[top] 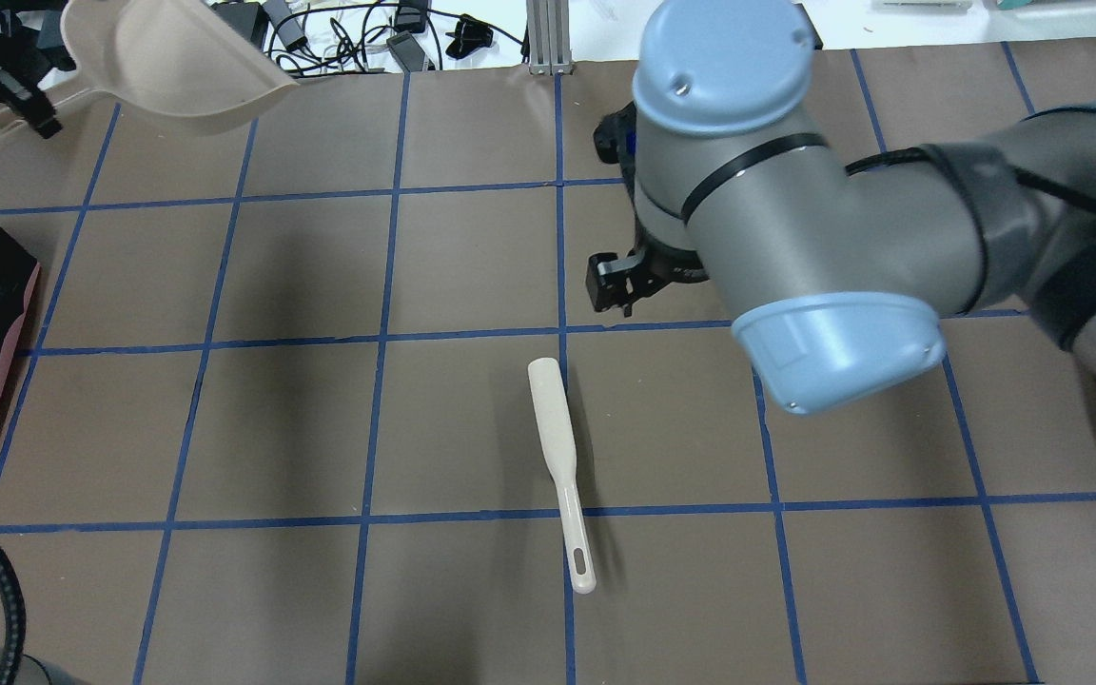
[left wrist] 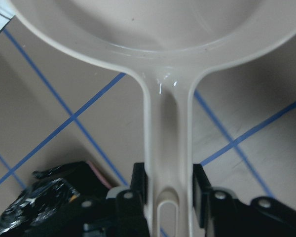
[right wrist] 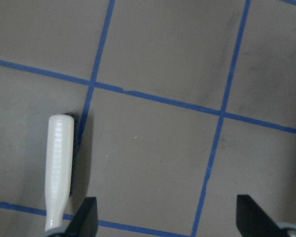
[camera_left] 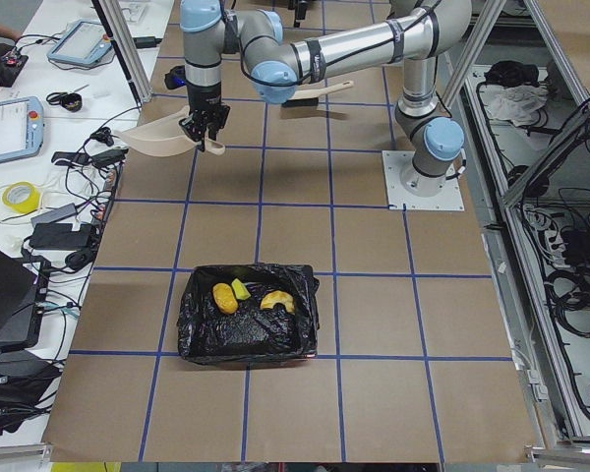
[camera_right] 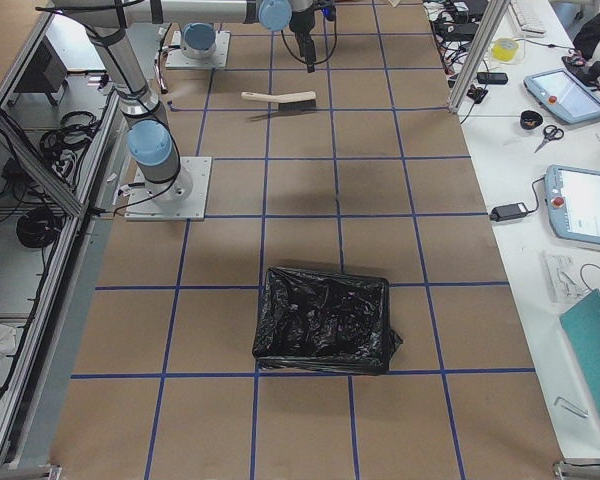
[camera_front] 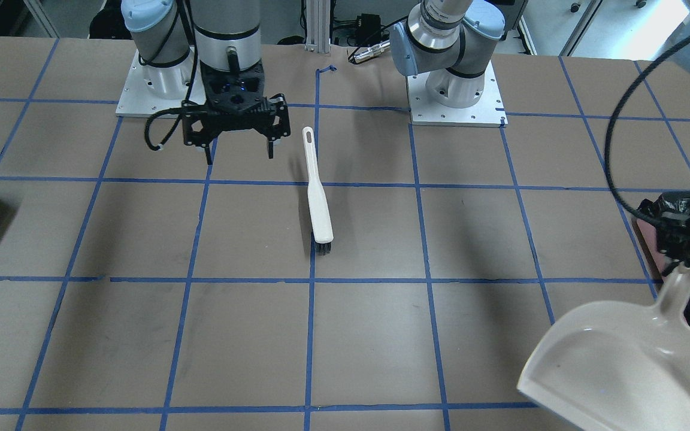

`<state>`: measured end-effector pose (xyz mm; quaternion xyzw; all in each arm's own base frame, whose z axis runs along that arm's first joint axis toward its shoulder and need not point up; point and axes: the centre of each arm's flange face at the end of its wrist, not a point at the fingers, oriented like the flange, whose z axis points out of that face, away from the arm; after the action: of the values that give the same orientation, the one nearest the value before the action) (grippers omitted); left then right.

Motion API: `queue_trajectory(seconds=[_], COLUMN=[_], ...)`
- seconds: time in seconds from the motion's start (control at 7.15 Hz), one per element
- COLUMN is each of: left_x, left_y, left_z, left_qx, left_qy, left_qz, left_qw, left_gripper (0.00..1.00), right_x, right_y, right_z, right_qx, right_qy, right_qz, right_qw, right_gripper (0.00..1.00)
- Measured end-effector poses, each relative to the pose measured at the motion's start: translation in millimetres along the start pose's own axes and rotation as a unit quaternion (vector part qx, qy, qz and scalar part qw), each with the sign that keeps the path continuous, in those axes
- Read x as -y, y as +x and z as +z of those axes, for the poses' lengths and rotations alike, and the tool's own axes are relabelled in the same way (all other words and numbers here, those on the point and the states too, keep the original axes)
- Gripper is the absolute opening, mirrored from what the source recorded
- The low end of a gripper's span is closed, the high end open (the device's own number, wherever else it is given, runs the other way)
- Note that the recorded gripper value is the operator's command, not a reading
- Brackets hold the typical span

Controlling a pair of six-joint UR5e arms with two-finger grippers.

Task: Sweep and dump trash in nearest bin
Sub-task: 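Bring the empty dustpan back over the table with the left gripper while the right retracts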

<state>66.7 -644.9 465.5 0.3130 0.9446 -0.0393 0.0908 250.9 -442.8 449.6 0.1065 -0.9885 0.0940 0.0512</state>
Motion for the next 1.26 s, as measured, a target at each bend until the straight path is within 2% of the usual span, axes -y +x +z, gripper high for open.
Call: queue_trajectory(seconds=[0.14, 0.28, 0.42, 0.56, 0.84, 0.98, 1.12, 1.26], left_x=[26.6, 51.9, 75.3, 96.6, 128.0, 140.3, 151.1, 159.1], left_y=[36.5, 76.7, 119.7, 162.6, 231.4, 262.7, 294.2, 321.0], left_z=[6.7, 14.7, 22.9, 29.9, 43.7, 51.7, 60.5, 71.5], left_qx=[-0.023, -0.044, -0.059, -0.072, -0.109, -0.12, -0.125, -0.127], left_qy=[0.011, 0.012, 0.006, -0.002, -0.011, -0.022, -0.036, -0.048], left_qz=[-0.034, -0.066, -0.093, -0.12, -0.181, -0.209, -0.223, -0.225], left_qw=[0.9991, 0.9968, 0.9939, 0.9902, 0.9773, 0.9704, 0.9662, 0.9648], left_gripper=[0.0, 0.0, 0.0, 0.0, 0.0, 0.0, 0.0, 0.0], right_x=[16.7, 30.0, 37.4, 38.8, 35.5, 27.3, 12.2, 1.6], right_y=[40.3, 75.3, 97.4, 107.5, 111.1, 105.3, 97.9, 97.9], right_z=[-16.9, -30.9, -41.5, -45.8, -41.5, -41.9, -45.6, -47.4], right_qx=[-0.021, -0.025, -0.015, -0.005, 0.015, 0.047, 0.081, 0.082], right_qy=[0.02, 0.036, 0.047, 0.045, 0.021, -0.001, -0.033, -0.056], right_qz=[0.021, 0.041, 0.043, 0.031, 0.015, 0.002, -0.005, -0.005], right_qw=[0.9994, 0.9982, 0.9978, 0.9985, 0.9996, 0.9989, 0.9962, 0.995], right_gripper=[1.0, 1.0, 1.0, 1.0, 1.0, 1.0, 1.0, 1.0])
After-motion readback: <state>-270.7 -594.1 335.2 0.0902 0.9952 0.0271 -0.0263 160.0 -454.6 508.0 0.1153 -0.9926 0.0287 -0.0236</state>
